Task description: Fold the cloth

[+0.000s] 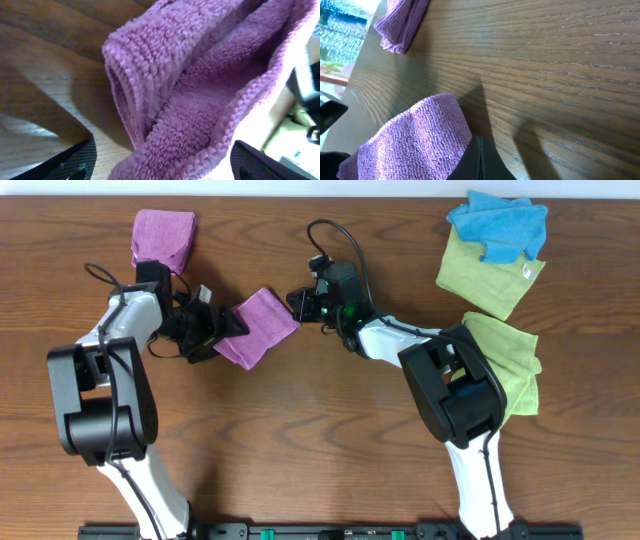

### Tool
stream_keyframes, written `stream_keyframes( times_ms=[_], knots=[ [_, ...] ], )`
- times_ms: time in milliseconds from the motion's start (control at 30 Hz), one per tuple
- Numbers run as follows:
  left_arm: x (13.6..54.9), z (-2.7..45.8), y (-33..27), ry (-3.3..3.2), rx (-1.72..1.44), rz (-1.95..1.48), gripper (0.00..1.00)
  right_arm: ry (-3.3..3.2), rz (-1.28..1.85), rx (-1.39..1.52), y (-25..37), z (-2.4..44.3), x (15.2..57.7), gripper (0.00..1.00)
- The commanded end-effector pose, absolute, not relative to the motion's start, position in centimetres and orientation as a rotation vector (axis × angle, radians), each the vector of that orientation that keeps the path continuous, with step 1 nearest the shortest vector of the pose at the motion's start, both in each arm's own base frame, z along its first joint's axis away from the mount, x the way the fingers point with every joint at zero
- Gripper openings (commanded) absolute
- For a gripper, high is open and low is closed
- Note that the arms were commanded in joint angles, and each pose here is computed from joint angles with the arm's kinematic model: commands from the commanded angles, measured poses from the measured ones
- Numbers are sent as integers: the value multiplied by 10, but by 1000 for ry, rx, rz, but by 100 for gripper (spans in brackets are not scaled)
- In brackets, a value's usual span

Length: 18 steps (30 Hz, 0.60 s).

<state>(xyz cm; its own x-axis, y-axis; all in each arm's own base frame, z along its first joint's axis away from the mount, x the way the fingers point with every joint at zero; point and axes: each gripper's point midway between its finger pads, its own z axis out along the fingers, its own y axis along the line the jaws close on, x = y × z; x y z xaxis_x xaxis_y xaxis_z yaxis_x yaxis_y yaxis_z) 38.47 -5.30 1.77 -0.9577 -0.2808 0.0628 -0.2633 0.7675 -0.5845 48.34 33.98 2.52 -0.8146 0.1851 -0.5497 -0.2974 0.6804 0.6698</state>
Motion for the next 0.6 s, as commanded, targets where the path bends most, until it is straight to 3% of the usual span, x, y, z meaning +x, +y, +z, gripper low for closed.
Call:
stream_keyframes(
  times_ms=[0, 267, 567],
  knots=[
    [354, -28, -23, 3106, -510, -609, 88, 2293, 1086, -87, 341, 24, 486, 2],
    [373, -36, -35, 3064, -485, -358, 89, 2297, 1117, -105, 343, 25, 483, 2],
    [396, -28, -70, 2959, -562, -557, 87, 2298, 1129, -111, 343, 26, 482, 2]
  ],
)
